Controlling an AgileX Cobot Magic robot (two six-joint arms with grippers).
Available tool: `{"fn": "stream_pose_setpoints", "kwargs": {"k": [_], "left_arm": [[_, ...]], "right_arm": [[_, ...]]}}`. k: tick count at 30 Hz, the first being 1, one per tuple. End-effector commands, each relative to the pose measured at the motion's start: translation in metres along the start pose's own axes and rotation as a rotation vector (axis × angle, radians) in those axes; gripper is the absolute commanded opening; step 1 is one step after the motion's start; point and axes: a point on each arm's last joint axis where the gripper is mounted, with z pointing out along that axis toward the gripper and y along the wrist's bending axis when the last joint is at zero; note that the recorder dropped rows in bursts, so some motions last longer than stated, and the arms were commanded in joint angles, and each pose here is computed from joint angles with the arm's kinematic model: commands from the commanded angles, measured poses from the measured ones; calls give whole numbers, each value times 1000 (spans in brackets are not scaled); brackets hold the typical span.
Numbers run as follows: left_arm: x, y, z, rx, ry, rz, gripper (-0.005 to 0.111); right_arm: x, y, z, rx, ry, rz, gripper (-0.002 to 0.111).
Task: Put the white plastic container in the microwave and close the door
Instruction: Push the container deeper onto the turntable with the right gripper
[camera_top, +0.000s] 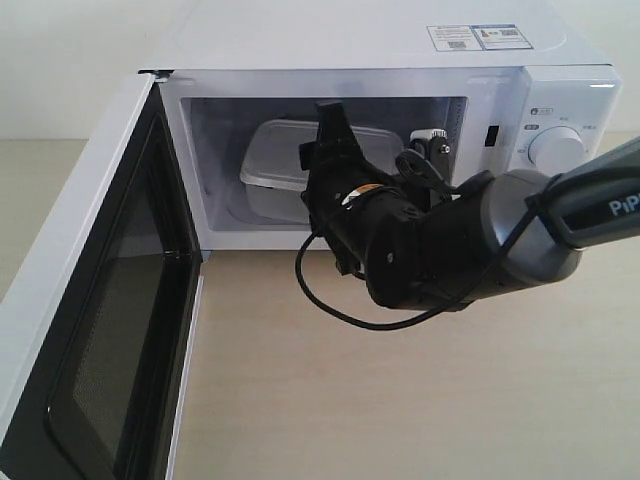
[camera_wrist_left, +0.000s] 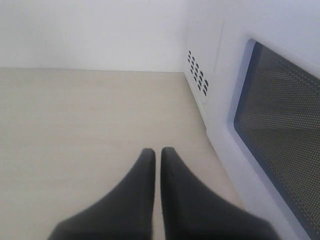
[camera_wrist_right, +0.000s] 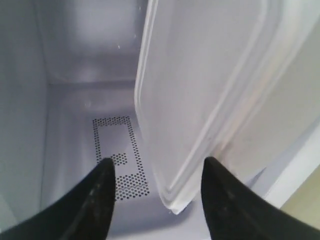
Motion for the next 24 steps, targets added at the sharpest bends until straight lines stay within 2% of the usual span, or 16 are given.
{"fn": "stream_pose_setpoints", "kwargs": {"k": [1,5,9,10,11,12,13,17,20,24], "left_arm": [[1,0,0,7,1,-6,4],[1,0,0,7,1,-6,4],[1,0,0,7,1,-6,4],[1,0,0,7,1,-6,4],[1,0,0,7,1,-6,4],[1,0,0,7,1,-6,4],[1,0,0,7,1,-6,4],[1,0,0,7,1,-6,4],[1,0,0,7,1,-6,4],[1,0,0,7,1,-6,4]], "right_arm": [[3,5,0,-31,31,-61,51],[6,4,-13,-39,112,-177,51],[-7,-7,-42,-18,114,-406,50],[-10,-11,-50,2,126,-560,42],[-11,-17,-54,32,152,-745,25],[-10,-20,-54,45,174,-852,16],[-9,-22,-54,41,202,-1045,0],[-9,-16,-53,-35,160,-1338,0],[-9,-11,-50,-50,140,-1417,0],[-11,-17,-44,-15,100,-1398,0]]}}
